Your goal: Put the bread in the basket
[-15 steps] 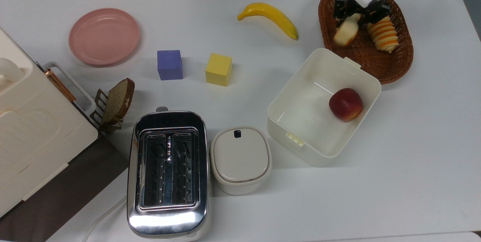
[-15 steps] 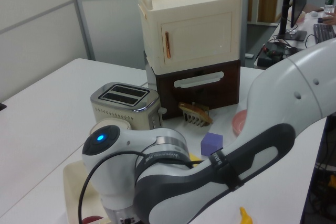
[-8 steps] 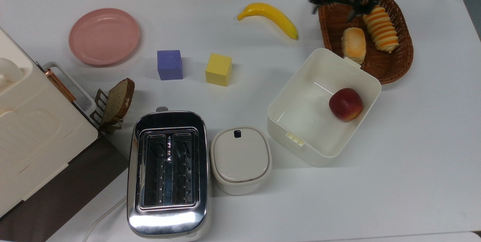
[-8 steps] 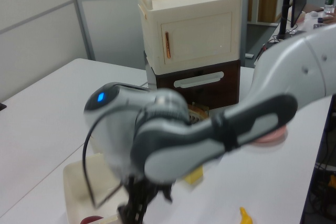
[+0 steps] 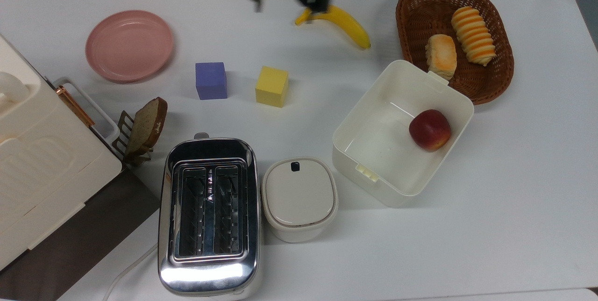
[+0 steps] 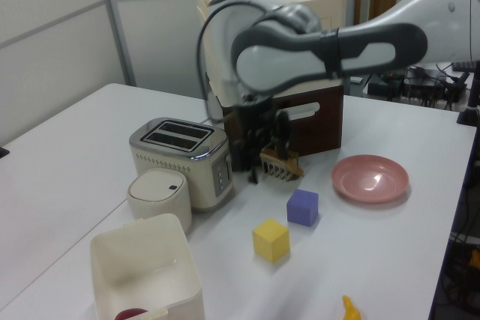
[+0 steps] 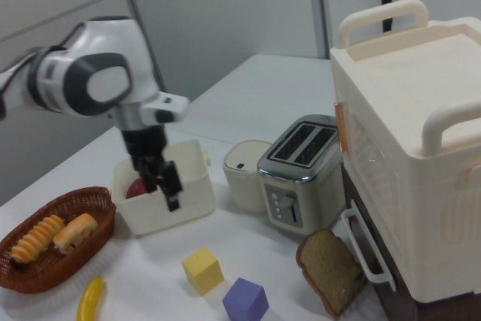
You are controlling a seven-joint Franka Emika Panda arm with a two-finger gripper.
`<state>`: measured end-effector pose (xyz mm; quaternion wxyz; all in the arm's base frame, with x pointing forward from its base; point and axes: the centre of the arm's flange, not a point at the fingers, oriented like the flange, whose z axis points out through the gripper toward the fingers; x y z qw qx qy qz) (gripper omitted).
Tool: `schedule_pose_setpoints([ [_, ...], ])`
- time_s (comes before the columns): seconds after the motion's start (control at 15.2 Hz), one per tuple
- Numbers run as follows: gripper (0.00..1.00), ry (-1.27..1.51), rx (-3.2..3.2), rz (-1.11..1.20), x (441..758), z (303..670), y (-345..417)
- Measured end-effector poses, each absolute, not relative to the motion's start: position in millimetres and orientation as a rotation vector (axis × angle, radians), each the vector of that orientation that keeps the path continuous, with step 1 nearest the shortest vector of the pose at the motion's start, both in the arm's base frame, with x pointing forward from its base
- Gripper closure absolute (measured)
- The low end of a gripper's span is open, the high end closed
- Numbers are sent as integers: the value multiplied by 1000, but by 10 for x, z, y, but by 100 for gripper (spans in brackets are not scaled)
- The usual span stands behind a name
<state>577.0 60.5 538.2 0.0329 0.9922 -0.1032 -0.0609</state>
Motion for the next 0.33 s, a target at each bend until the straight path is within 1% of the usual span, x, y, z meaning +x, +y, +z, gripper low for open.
schedule_pose_setpoints([
  [0.2,0,-367,3057,-194,5806,5376,86],
  [0.33,0,-404,3058,-172,5825,5386,-123],
])
